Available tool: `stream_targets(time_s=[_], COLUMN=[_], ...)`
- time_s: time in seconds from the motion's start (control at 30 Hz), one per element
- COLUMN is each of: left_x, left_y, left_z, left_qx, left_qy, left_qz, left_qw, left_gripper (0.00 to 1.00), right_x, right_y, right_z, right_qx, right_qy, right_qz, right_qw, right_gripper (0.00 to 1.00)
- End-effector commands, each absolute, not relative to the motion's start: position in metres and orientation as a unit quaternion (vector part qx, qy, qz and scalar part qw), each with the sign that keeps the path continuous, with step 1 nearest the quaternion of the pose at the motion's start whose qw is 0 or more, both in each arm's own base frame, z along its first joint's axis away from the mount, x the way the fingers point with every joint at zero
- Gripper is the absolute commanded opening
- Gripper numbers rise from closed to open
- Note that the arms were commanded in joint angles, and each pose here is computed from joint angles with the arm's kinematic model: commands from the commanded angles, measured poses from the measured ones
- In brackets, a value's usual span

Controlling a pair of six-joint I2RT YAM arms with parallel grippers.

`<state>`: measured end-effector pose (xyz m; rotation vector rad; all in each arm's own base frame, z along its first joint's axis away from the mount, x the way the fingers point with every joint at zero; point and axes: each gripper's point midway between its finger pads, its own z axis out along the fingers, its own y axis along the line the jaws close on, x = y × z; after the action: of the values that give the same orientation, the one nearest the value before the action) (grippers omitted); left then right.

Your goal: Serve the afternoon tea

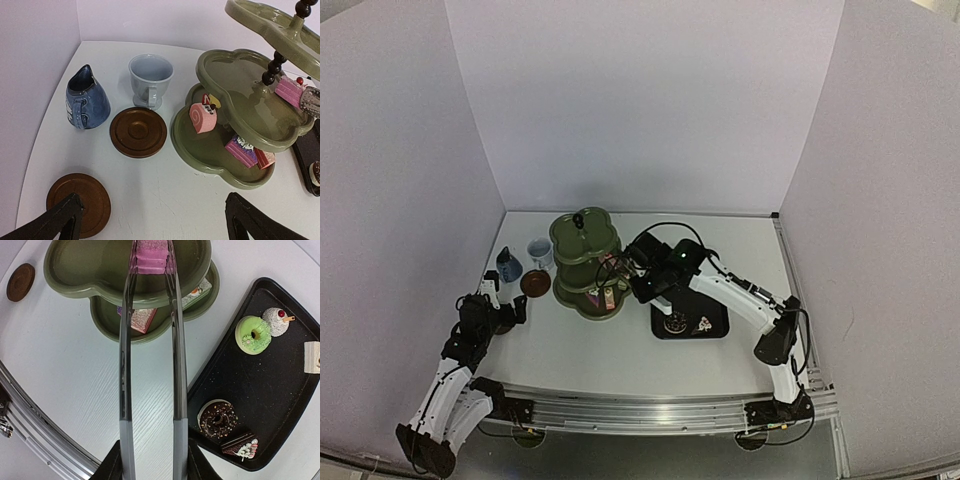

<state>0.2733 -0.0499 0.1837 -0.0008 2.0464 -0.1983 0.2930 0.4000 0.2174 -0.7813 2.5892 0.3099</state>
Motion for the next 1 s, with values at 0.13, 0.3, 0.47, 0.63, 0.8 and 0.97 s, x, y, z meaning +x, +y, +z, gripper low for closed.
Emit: stream_targets(time_s=[0.13, 0.3, 0.47, 0.63, 0.8, 0.97], left_x=[0.279, 0.279, 0.279, 0.279, 0.279, 0.279], left_y=[-0.052, -0.052, -0.052, -0.052, -0.052, -0.052], left_z=[0.198, 0.198, 0.198, 0.197, 0.198, 0.197], left_qx=[0.004, 0.004, 0.003, 0.004, 0.004, 0.005], left_qy=[0.837, 0.837, 0.837, 0.838, 0.837, 0.838], left_qz=[-0.089, -0.089, -0.089, -0.09, -0.09, -0.09], left_qw=[0.539, 0.539, 0.539, 0.539, 0.539, 0.537], left_gripper=[0.99, 1.0, 1.0, 1.0, 0.99, 1.0], right_x=[0.274, 0.268, 0.267, 0.28, 0.297, 0.309], right_y=[0.377, 0.368, 0.346, 0.281, 0.209, 0.175], right_z=[0.269, 0.271, 0.278, 0.269, 0.249, 0.223], right_qx=[-0.269, -0.263, -0.248, -0.188, -0.135, -0.132], right_qy=[0.921, 0.923, 0.927, 0.949, 0.967, 0.974], right_qz=[0.143, 0.141, 0.118, 0.069, 0.01, -0.036], right_qw=[0.243, 0.242, 0.256, 0.243, 0.216, 0.182], right_gripper=[0.34, 0.34, 0.34, 0.35, 0.37, 0.39])
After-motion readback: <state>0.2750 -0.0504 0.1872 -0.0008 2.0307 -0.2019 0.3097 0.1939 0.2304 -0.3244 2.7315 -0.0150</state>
